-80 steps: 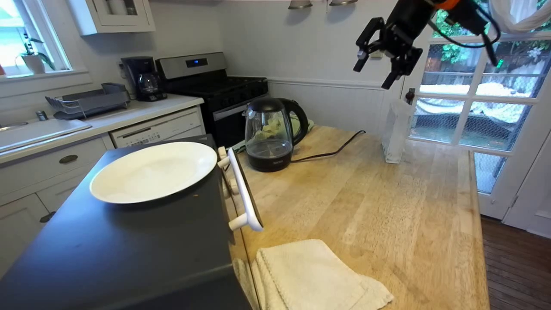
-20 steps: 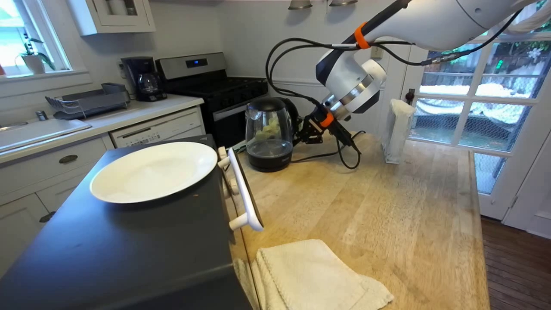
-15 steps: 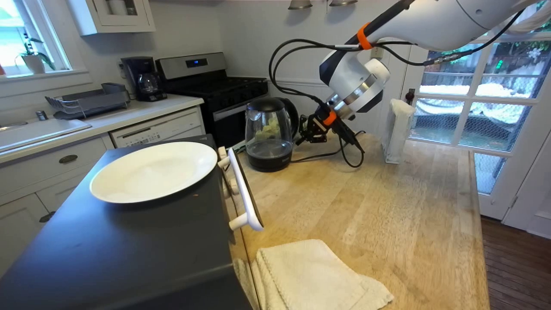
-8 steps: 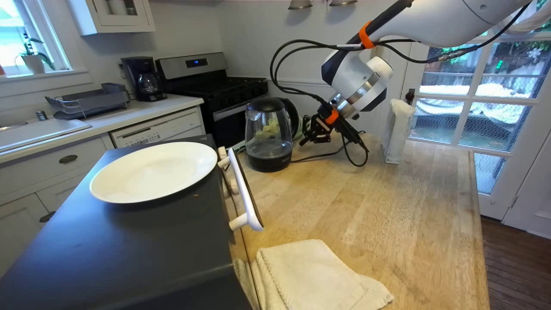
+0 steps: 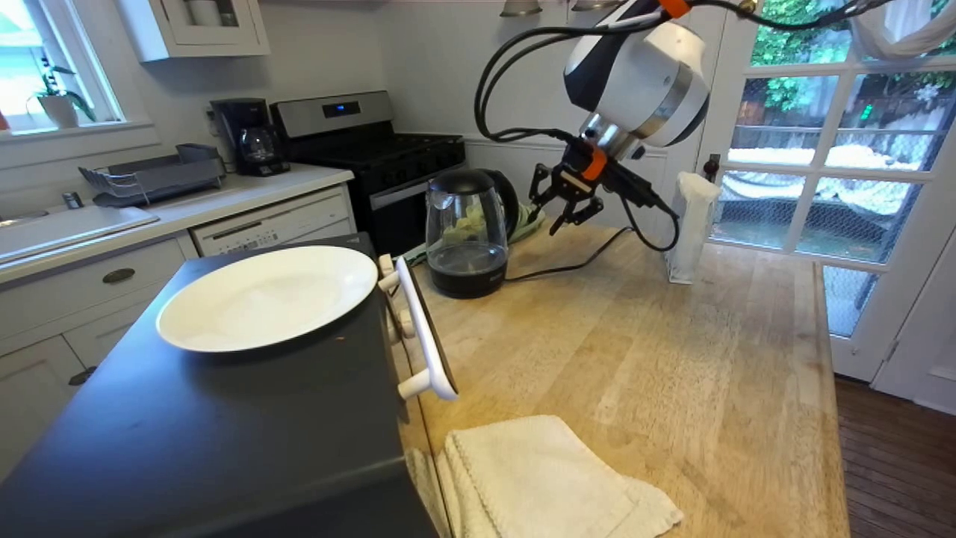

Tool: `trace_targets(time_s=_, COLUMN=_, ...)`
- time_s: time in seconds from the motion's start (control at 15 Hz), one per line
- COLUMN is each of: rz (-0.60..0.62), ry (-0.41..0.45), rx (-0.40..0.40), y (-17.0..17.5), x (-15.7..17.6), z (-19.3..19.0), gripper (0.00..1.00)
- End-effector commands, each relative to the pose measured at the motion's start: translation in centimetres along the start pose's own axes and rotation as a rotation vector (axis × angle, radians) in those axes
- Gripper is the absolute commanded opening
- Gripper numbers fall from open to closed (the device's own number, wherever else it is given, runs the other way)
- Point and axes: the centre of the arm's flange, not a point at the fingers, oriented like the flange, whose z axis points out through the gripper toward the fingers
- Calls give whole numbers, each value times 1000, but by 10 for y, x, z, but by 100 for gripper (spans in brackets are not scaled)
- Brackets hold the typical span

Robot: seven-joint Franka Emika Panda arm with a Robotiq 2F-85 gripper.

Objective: Rotate the electric kettle a little in the anticlockwise direction

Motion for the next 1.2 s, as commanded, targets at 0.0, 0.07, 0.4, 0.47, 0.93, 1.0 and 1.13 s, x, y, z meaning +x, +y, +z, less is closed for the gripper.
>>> trace_targets(time_s=0.0, rz=-128, ry=72, rx=-136, y=-3, x=-39, z=-71, gripper=80)
trace_targets(time_s=0.07, rz=-194, ry=60, rx=-160, y=-4, x=-44, z=-86, gripper=88)
trace_targets(time_s=0.4, rz=-474, ry=77, rx=-293, y=4, x=-56, z=-151, gripper=100)
trace_targets(time_s=0.47, rz=-538, ry=95, rx=-297, y=6, x=-55, z=-164, gripper=100)
trace_targets(time_s=0.93, rz=-742, ry=140, rx=-199, y=-10, x=-51, z=-227, gripper=100)
trace_targets(time_s=1.0, rz=-771, ry=141, rx=-172, y=-12, x=-57, z=-246, gripper=100)
trace_targets(time_s=1.13, rz=-796, ry=145, rx=-146, y=-13, x=-67, z=-267, gripper=100)
